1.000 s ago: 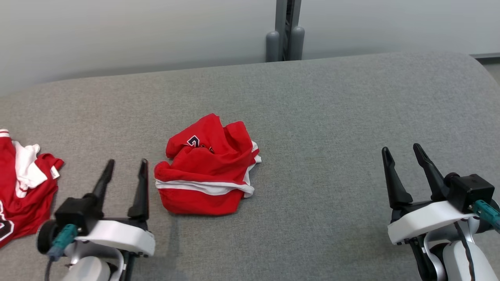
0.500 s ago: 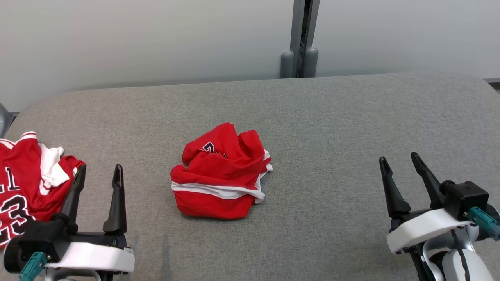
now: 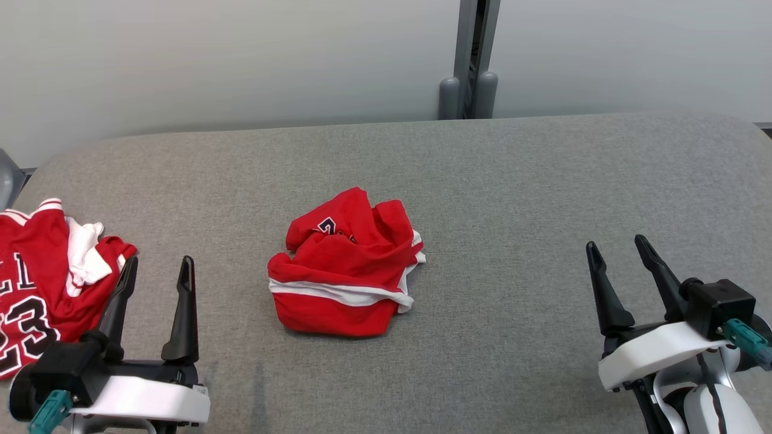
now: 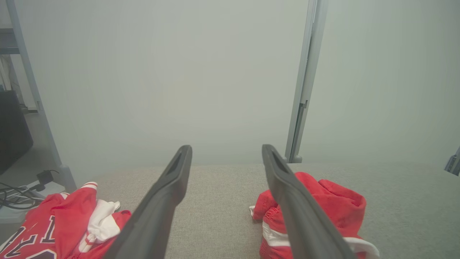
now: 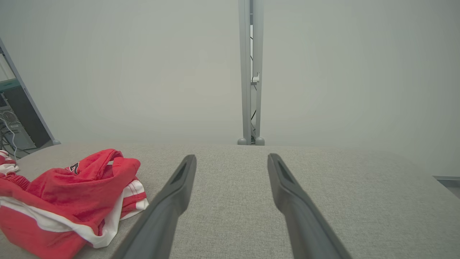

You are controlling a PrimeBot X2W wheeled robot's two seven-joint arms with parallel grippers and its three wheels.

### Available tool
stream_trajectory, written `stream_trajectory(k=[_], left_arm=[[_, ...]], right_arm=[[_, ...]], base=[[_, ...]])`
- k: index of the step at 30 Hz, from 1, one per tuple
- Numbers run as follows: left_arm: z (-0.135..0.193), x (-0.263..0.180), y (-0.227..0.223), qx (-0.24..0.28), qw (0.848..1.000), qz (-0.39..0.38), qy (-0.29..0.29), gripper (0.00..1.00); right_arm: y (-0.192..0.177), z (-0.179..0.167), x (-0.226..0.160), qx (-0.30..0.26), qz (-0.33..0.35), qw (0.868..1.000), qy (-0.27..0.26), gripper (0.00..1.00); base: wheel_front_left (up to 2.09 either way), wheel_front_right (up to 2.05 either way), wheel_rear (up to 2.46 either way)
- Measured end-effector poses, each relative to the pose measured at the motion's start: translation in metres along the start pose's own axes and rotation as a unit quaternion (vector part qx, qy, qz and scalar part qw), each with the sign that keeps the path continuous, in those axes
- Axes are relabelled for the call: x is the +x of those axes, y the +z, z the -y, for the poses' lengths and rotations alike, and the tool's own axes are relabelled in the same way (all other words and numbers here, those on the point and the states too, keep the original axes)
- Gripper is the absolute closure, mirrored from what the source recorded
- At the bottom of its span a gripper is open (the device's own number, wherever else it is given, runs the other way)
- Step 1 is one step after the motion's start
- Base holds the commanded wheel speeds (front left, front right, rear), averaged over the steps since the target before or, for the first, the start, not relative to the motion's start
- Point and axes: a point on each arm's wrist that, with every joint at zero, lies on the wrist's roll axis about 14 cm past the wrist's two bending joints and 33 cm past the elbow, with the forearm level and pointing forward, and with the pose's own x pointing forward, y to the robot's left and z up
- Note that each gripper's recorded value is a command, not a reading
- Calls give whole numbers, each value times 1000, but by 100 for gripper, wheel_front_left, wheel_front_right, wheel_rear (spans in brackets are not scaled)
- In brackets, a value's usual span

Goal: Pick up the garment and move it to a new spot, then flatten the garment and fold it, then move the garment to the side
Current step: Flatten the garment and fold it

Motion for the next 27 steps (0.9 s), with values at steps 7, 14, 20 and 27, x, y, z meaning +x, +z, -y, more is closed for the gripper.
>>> stream_trajectory(k=[7,14,20,27], left_arm=[[-3,2,4,-1,1000,6,0,0],[-5,9,2,-3,1000,8,5,0],[-16,18,-11,-8,1000,-6,18,0],[-28,25,-31,-14,999,-28,38,0]], right_arm=[[-7,-14,14,-16,-16,999,35,0],[-38,-50,45,-46,-77,989,121,0],[-77,-87,71,-67,-134,968,201,0],[-118,-128,97,-81,-175,939,283,0]], base=[[0,0,0],[0,0,0],[0,0,0],[0,0,0]])
